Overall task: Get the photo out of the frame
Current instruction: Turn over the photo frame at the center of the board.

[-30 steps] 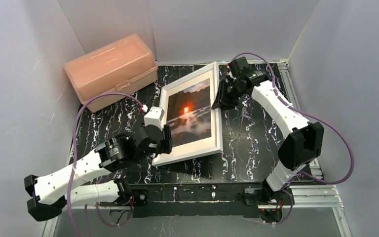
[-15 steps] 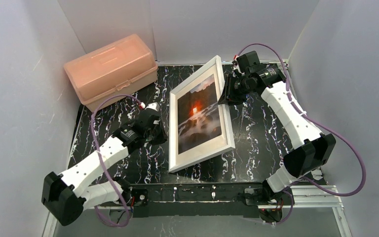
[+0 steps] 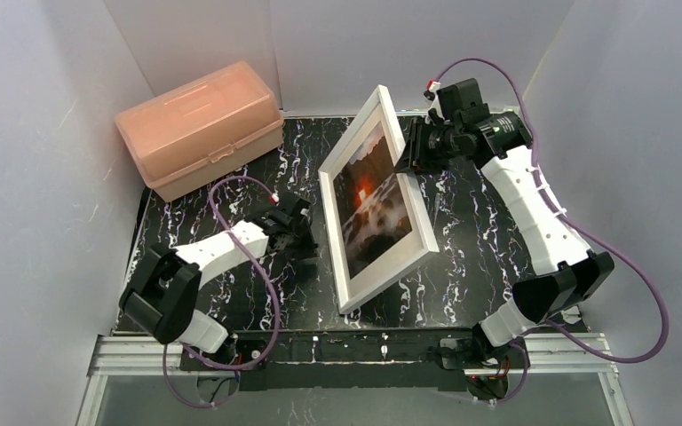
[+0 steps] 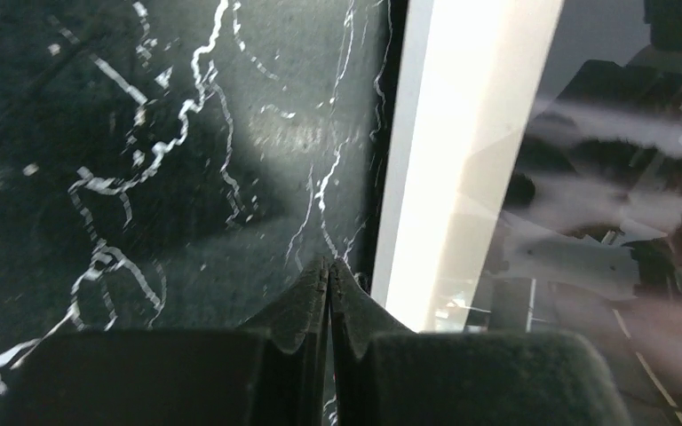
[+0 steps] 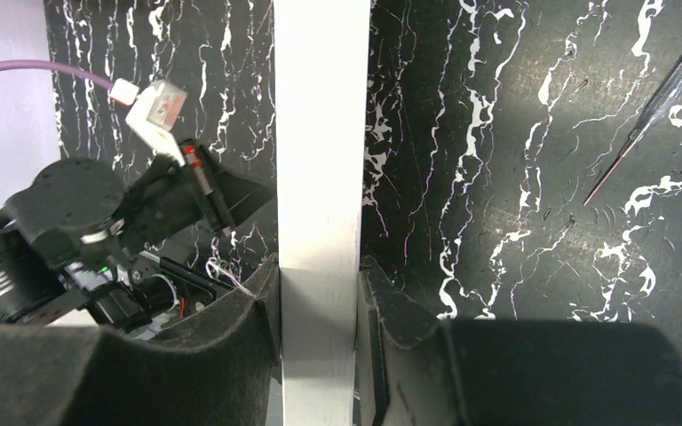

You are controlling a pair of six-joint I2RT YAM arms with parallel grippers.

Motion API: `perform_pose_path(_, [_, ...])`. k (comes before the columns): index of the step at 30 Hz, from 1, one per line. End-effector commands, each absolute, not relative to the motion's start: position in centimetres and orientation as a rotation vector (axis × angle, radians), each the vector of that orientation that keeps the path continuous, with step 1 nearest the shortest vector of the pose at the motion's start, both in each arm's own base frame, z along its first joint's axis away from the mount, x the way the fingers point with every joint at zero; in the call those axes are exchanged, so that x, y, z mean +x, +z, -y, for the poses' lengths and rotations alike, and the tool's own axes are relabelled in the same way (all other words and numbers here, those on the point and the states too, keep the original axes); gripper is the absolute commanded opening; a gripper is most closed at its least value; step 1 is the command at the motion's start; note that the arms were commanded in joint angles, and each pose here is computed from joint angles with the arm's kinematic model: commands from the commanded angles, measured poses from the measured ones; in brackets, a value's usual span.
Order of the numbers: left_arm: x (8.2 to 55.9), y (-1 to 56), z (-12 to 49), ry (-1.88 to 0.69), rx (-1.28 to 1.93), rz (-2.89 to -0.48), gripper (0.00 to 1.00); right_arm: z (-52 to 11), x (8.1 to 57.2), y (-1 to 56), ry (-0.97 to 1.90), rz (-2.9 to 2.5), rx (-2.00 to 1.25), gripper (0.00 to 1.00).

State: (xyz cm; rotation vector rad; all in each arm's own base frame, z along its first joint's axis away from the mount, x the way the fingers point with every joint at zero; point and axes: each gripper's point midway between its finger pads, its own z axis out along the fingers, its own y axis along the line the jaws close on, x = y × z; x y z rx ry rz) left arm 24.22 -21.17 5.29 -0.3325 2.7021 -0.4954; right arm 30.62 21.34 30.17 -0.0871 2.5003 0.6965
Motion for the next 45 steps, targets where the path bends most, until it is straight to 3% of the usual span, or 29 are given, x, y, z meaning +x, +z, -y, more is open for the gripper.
perform_pose_path(1, [25.3, 4.3, 23.3, -0.610, -0.388, -2.700, 0.00, -22.3, 29.4, 37.9, 0.873, -2.237, -0.167, 0.01])
perform_pose_path(13, [27.5, 1.6, 28.3, -0.745, -0.352, -2.690, 0.00, -23.8, 27.6, 37.1, 1.035, -2.233, -0.219, 0.03])
perform_pose_path(19, [28.4, 0.8, 29.4, -0.730, -0.347, -2.702, 0.00, -25.0, 26.5, 38.3, 1.158, -2.185, -0.284, 0.48])
perform_pose_path(22, [28.7, 0.8, 29.3, -0.706, -0.341, -2.697, 0.00, -24.9, 26.4, 38.1, 1.147, -2.193, -0.290, 0.62])
perform_pose_path(25, [29.2, 1.0, 29.4, -0.691, -0.322, -2.688, 0.00, -25.1, 26.0, 37.3, 1.161, -2.223, -0.306, 0.70])
perform_pose_path(45, [29.6, 2.0, 31.0, -0.778, -0.214, -2.683, 0.00, -27.5, 23.9, 34.8, 1.329, -2.277, -0.358, 0.72])
